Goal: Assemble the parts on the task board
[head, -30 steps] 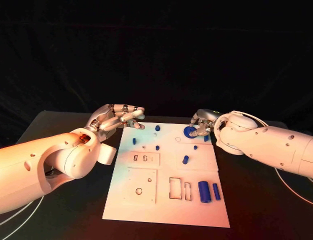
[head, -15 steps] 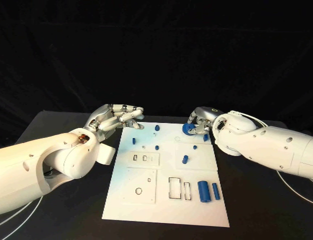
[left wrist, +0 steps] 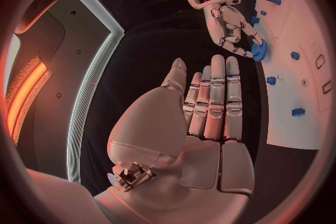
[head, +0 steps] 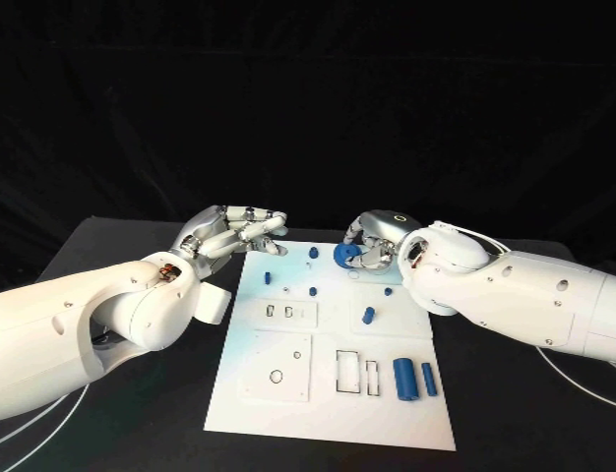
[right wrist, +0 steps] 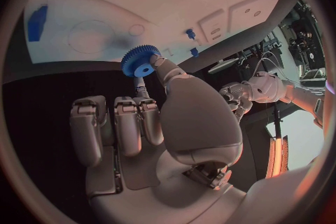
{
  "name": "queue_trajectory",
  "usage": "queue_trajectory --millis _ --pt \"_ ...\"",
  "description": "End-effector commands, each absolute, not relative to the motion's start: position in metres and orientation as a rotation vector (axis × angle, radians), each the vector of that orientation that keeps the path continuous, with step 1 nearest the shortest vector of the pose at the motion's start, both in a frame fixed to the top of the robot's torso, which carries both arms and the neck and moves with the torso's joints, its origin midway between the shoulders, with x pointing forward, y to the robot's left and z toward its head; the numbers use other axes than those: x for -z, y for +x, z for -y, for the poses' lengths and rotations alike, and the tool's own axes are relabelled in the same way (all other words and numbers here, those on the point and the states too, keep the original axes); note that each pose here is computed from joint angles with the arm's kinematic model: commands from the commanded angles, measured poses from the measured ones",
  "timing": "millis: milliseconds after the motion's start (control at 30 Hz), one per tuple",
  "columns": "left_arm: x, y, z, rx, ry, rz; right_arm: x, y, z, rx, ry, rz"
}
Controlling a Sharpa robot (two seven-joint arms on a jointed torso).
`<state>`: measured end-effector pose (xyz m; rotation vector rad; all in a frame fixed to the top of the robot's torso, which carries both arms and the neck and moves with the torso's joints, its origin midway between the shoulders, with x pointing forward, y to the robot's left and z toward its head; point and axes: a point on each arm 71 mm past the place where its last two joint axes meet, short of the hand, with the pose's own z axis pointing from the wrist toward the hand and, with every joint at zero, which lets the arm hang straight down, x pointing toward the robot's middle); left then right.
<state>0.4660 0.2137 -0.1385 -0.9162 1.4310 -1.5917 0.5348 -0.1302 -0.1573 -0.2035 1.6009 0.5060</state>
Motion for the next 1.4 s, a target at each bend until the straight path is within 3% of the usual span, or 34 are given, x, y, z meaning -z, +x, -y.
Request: queue_trajectory --millis 33,633,1400 --pt "0.137 0.466 -0.211 1.618 -0.905 -1.437 0.152 0.532 0.116 -0.494 -0.251 -1.54" --pt "0.138 0.466 -0.211 1.617 -0.906 -1.437 0.165 0.531 0.067 -0.542 -0.29 -1.548" --pt "0.137 0.466 -0.211 1.617 -0.905 -1.435 0.186 0.537 0.063 -0.519 -0.275 -1.59"
